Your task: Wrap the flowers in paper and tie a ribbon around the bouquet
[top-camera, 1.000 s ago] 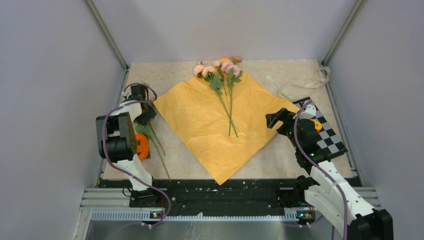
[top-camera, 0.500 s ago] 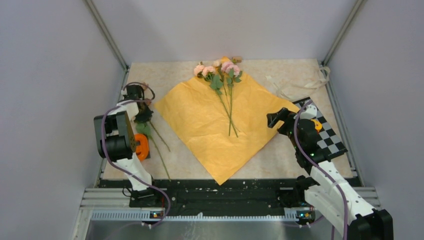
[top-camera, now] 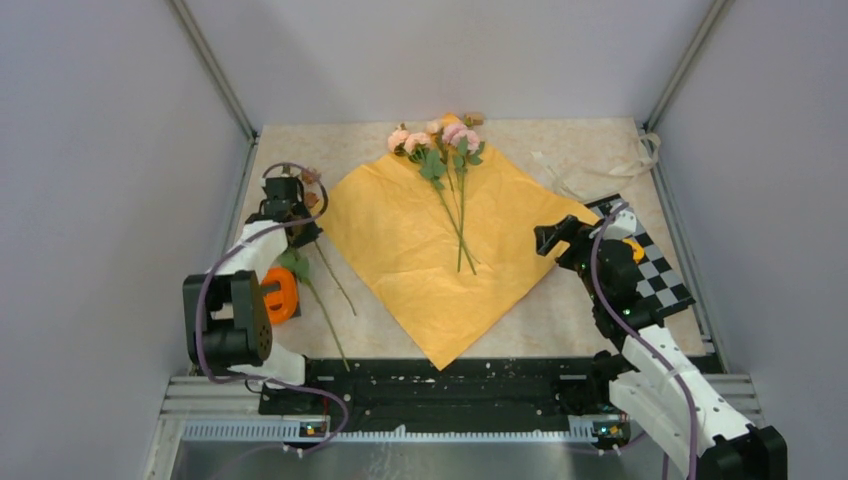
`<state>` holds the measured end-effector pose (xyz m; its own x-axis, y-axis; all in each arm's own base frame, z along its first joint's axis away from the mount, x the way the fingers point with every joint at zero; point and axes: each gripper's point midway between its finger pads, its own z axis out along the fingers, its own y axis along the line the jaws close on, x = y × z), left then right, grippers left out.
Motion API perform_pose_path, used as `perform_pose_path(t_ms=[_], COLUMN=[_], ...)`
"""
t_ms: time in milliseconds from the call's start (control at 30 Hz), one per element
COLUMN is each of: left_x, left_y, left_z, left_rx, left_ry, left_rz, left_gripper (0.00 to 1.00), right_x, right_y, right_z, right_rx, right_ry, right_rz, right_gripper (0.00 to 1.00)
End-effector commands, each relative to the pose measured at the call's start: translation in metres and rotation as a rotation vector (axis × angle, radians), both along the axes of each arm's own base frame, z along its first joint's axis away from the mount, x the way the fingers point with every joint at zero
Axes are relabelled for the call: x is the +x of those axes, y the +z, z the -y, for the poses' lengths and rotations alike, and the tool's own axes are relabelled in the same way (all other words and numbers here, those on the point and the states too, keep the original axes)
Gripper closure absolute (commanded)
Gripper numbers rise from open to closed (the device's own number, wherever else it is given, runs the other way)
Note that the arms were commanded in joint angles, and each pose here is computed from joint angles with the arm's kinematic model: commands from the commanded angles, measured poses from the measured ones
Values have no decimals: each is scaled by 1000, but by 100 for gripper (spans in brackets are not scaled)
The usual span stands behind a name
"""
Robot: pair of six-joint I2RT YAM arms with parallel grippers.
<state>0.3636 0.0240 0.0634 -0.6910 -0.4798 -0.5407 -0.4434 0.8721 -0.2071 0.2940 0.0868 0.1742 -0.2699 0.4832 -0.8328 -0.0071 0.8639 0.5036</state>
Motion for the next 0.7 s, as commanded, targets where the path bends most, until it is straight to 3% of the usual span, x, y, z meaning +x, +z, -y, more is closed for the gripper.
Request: perform_pose_path(t_ms=[0,167,333,667], left_x=[18,22,39,107], left_y=[64,118,159,132], left_z=[16,70,146,287], left_rx=[36,20,-187,-278], left_ry=[-23,-110,-260,-501], left_rz=[212,400,576,488], left_gripper=[100,100,100,100], right_x=[1,0,0,4], right_y=[18,20,19,12], right_z=[0,-1,-1,0], right_rx=[21,30,30,19], right_ry=[4,8,9,-2], right_rz=[51,62,59,40], right_gripper=[1,1,1,1])
